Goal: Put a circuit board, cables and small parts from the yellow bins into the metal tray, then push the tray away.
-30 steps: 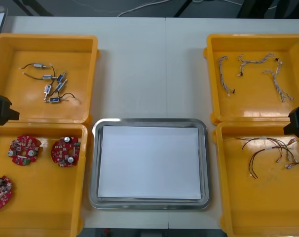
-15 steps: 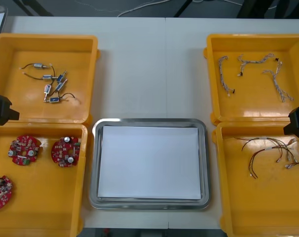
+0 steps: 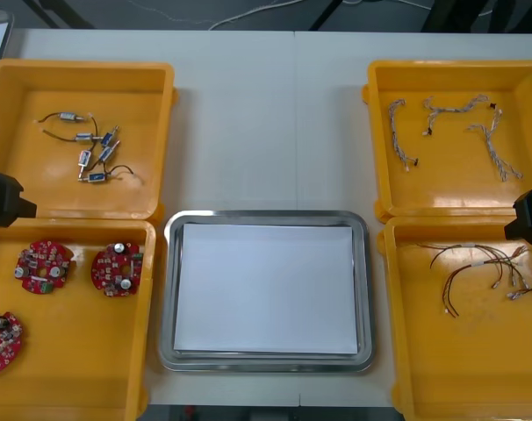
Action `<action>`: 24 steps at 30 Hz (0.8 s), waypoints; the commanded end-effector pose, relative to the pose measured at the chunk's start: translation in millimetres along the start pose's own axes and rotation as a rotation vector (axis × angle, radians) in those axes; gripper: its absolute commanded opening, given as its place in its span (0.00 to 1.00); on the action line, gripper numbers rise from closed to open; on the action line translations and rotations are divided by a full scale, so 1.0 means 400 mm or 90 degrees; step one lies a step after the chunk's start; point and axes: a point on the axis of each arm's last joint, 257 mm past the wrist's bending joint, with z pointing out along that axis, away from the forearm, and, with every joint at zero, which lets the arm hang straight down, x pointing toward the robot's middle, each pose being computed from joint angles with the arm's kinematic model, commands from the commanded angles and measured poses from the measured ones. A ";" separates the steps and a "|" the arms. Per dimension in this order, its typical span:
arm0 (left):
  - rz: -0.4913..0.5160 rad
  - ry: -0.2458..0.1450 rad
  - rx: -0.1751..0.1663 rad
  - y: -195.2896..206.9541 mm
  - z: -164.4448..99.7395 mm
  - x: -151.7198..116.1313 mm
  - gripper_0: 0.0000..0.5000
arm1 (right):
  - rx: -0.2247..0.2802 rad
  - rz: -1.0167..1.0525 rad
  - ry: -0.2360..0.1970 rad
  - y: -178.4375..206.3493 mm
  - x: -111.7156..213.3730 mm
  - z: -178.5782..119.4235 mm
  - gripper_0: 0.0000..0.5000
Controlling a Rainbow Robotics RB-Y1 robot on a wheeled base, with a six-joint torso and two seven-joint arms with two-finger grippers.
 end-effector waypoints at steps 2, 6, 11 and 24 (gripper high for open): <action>0.014 0.008 -0.002 0.002 -0.002 0.014 1.00 | -0.007 -0.014 -0.024 0.004 -0.015 -0.017 1.00; 0.013 0.010 0.000 0.006 -0.017 0.012 1.00 | -0.003 0.030 0.004 -0.031 0.024 0.018 1.00; 0.010 -0.001 0.001 0.021 -0.036 0.017 1.00 | 0.033 0.053 -0.001 -0.077 0.024 0.014 1.00; 0.010 -0.020 -0.049 0.106 -0.078 0.145 1.00 | 0.043 0.263 -0.017 -0.106 0.042 0.053 1.00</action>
